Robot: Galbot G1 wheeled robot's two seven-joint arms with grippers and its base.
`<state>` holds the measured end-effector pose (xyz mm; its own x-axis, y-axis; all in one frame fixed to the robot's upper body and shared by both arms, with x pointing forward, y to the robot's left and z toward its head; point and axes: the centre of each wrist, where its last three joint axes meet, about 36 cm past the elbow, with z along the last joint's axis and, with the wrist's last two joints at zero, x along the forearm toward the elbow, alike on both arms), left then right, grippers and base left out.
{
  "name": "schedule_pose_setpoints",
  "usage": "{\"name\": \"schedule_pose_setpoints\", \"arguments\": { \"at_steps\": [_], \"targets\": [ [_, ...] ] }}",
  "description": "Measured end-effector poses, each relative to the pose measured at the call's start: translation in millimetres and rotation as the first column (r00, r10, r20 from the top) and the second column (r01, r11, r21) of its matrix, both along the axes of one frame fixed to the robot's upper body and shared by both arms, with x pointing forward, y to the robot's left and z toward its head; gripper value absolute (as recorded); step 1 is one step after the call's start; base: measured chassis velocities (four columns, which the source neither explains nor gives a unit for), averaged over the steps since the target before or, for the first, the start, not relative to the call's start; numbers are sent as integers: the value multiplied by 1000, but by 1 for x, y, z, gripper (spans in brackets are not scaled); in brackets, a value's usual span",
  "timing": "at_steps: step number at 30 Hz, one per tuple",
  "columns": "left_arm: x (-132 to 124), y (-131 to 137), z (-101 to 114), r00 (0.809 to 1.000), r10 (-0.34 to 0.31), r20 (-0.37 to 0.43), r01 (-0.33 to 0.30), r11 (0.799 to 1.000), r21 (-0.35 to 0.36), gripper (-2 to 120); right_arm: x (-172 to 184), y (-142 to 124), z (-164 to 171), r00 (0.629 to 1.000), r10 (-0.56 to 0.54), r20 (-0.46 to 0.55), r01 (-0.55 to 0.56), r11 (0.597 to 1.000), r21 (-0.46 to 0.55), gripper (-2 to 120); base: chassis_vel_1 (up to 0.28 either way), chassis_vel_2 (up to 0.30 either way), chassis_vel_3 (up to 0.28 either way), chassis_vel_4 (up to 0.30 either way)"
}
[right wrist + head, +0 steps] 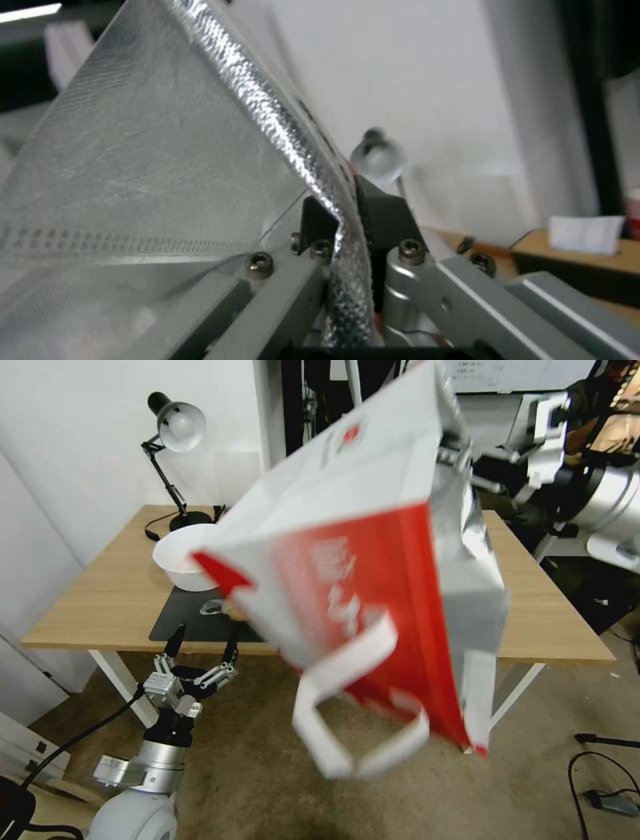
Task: Pick up the food delivery bag from the floor and place it on the table.
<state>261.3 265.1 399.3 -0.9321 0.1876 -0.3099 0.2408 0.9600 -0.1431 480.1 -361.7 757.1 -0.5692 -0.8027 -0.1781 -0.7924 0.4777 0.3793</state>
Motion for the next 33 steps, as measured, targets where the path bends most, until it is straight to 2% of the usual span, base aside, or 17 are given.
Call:
{"name": "schedule_pose_setpoints", "arguments": {
  "at_steps": [6, 9, 10, 13, 14, 16, 17, 18, 20, 21, 23, 25, 26, 28, 29, 30, 33],
  "targets": [
    [-1, -1, 0, 1000, 0, -2, 0, 1000, -1, 100, 12, -13, 21, 989, -144, -44, 147, 987, 64, 0, 0, 0, 0, 0],
    [0, -1, -1, 1000, -2, -4, 2, 1000, -2, 100, 16, -21, 35, 961, -261, -94, 267, 961, 69, 0, 0, 0, 0, 0],
    [0, -1, -1, 1000, -2, -4, 2, 1000, -2, 100, 16, -21, 35, 961, -261, -94, 267, 961, 69, 0, 0, 0, 0, 0],
    [-1, -3, -3, 1000, -4, -7, 4, 1000, -3, 100, 20, -30, 47, 914, -373, -160, 384, 923, 41, 0, 0, 0, 0, 0],
    [-1, -3, -3, 1000, -4, -7, 4, 1000, -3, 100, 20, -30, 47, 914, -373, -160, 384, 923, 41, 0, 0, 0, 0, 0],
    [-1, -3, -3, 1000, -4, -8, 4, 1000, -3, 100, 23, -36, 52, 879, -433, -198, 445, 895, 18, 0, 0, 0, 0, 0],
    [-1, -3, -4, 1000, -4, -9, 4, 1000, -2, 100, 25, -41, 57, 836, -495, -238, 507, 862, -10, 0, 0, 0, 0, 0],
    [-1, -3, -4, 1000, -4, -9, 4, 1000, -2, 100, 25, -41, 57, 836, -495, -238, 507, 862, -10, 0, 0, 0, 0, 0],
    [-1, -2, -4, 1000, -5, -10, 5, 1000, -1, 100, 28, -49, 63, 770, -566, -295, 580, 813, -47, 0, 0, 0, 0, 0],
    [-1, -2, -4, 1000, -5, -10, 5, 1000, -1, 100, 28, -49, 63, 770, -566, -295, 580, 813, -47, 0, 0, 0, 0, 0],
    [-1, -2, -4, 1000, -6, -11, 6, 1000, 1, 100, 31, -57, 68, 710, -615, -343, 632, 772, -75, 0, 0, 0, 0, 0],
    [-1, -2, -4, 1000, -6, -11, 6, 1000, 1, 100, 30, -64, 71, 669, -647, -366, 664, 742, -97, 0, 0, 0, 0, 0],
    [-1, -2, -4, 1000, -6, -11, 6, 1000, 1, 100, 30, -64, 71, 669, -647, -366, 664, 742, -97, 0, 0, 0, 0, 0],
    [-1, -2, -4, 1000, -6, -11, 6, 1000, 2, 100, 30, -70, 75, 638, -670, -380, 687, 718, -113, 0, 0, 0, 0, 0],
    [-2, -2, -5, 1000, -6, -12, 6, 1000, 1, 100, 28, -78, 80, 597, -699, -394, 715, 686, -134, 0, 0, 0, 0, 0],
    [-2, -2, -5, 1000, -6, -12, 6, 1000, 1, 100, 28, -78, 80, 597, -699, -394, 715, 686, -134, 0, 0, 0, 0, 0],
    [-2, -3, -5, 1000, -8, -12, 8, 1000, 0, 100, 29, -91, 82, 517, -744, -423, 756, 629, -182, 0, 0, 0, 0, 0]
  ]
}}
